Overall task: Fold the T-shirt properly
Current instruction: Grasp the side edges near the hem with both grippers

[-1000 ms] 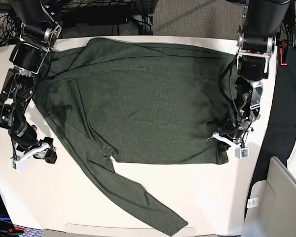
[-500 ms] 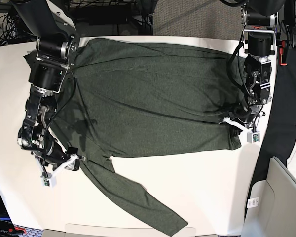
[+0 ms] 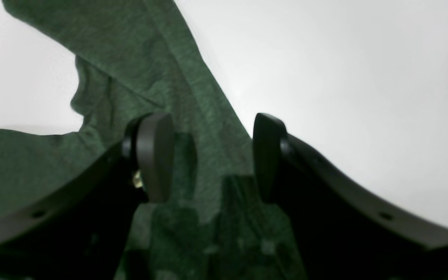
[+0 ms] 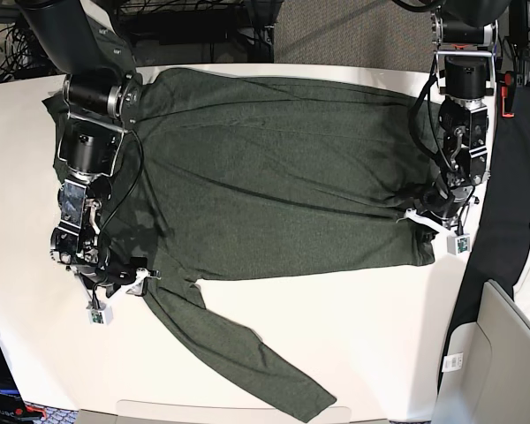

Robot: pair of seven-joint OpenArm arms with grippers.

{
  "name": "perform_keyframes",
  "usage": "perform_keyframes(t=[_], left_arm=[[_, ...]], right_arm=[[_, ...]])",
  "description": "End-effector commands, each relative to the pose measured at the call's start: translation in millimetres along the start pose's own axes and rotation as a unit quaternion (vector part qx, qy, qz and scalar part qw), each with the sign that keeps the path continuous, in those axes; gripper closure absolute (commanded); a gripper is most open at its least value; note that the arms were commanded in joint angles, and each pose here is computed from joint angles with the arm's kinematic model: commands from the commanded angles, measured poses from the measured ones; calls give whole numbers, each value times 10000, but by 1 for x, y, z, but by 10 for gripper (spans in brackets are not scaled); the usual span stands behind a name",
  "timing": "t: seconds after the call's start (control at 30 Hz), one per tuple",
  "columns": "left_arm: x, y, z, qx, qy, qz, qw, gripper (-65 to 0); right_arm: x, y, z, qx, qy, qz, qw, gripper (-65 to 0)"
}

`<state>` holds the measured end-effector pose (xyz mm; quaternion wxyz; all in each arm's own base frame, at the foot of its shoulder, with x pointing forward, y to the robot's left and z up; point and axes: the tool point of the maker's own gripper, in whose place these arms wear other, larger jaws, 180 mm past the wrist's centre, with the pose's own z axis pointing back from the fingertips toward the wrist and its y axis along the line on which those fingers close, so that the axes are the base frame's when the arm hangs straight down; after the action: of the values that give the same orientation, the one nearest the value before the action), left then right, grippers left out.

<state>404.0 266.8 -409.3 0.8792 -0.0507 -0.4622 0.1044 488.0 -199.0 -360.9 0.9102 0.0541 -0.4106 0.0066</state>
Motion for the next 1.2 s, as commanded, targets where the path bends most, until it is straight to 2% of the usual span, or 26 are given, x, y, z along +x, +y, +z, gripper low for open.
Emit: perform_keyframes(t=[0.0,0.17,0.3,0.73,0.8,1.0,1.03,1.17], left_arm=[[26,1,1,-9,-325,-64,9995,0],[26,1,1,-9,-325,-64,9995,0],[26,1,1,-9,-325,-64,9995,0],[27,1,1,-12,-326,-57,9995,0],[27,1,1,-12,-326,-57,9995,0],[27,1,1,-15,-333,-59,9994,0],[28,0,1,-21,-346,-64,9994,0],[39,-6,4,-96,-497,-117,9986,0]], right_arm=[[33,-2,5,20,-419,10,9991,-322],[32,-9,2,-72,-502,-67,9987,-322],[27,-29,2,-534,-425,-121,9976,-322],[-16,-25,-13,-441,131,-239,9987,-315],[-17,-25,-13,-442,154,-240,9986,-270],[-21,-23,-14,-436,240,-244,9985,-20],[-24,-23,-13,-433,347,-249,9982,0],[-25,-23,-12,-418,417,-258,9979,-5]])
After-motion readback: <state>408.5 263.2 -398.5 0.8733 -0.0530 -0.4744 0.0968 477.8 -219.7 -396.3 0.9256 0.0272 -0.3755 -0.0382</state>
